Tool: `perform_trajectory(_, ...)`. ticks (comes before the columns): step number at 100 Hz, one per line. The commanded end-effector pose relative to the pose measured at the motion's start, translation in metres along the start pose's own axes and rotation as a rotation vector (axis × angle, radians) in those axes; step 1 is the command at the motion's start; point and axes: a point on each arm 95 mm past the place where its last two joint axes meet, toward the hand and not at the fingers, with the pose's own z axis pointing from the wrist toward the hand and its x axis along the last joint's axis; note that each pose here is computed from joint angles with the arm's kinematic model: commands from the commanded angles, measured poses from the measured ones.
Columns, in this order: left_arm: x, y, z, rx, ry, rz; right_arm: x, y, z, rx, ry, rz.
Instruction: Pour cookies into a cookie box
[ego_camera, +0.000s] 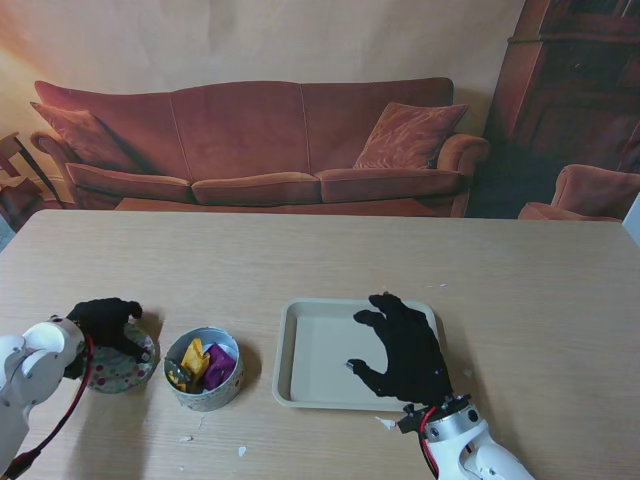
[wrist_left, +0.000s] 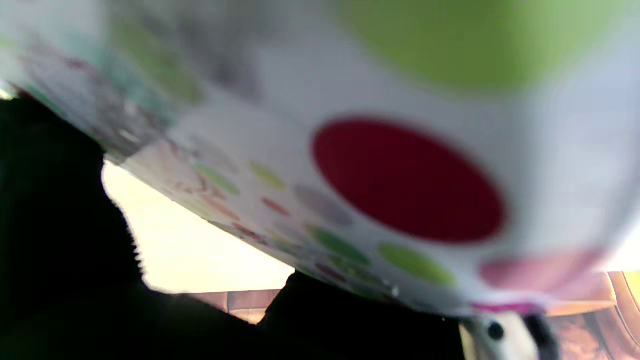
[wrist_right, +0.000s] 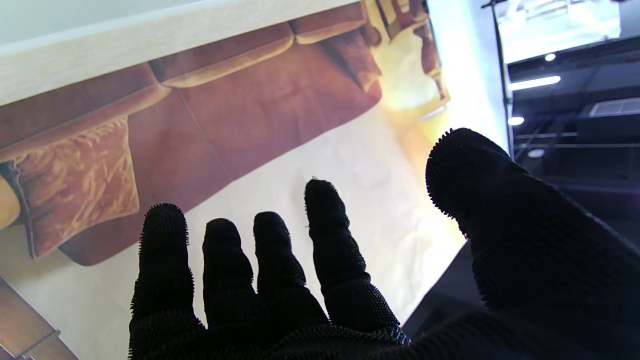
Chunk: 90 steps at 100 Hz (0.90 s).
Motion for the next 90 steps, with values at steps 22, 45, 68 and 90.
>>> perform_trajectory(22, 0.001, 0.01, -0.025, 0.015, 0.033, 0.014, 0.004, -0.002, -0.001, -0.004, 0.01, 0.016)
perform_trajectory(45, 0.004, -0.011, -0.053, 0.075, 0.102, -0.028, 0.006, -0.002, -0.001, -0.019, 0.007, 0.031)
perform_trajectory(68, 0.007, -0.028, -0.082, 0.097, 0.175, -0.061, 0.007, -0.001, -0.001, -0.039, 0.006, 0.046)
perform_trajectory(90, 0.015, -0.031, -0.104, 0.15, 0.263, -0.088, 0.008, -0.001, -0.001, -0.048, -0.003, 0.06)
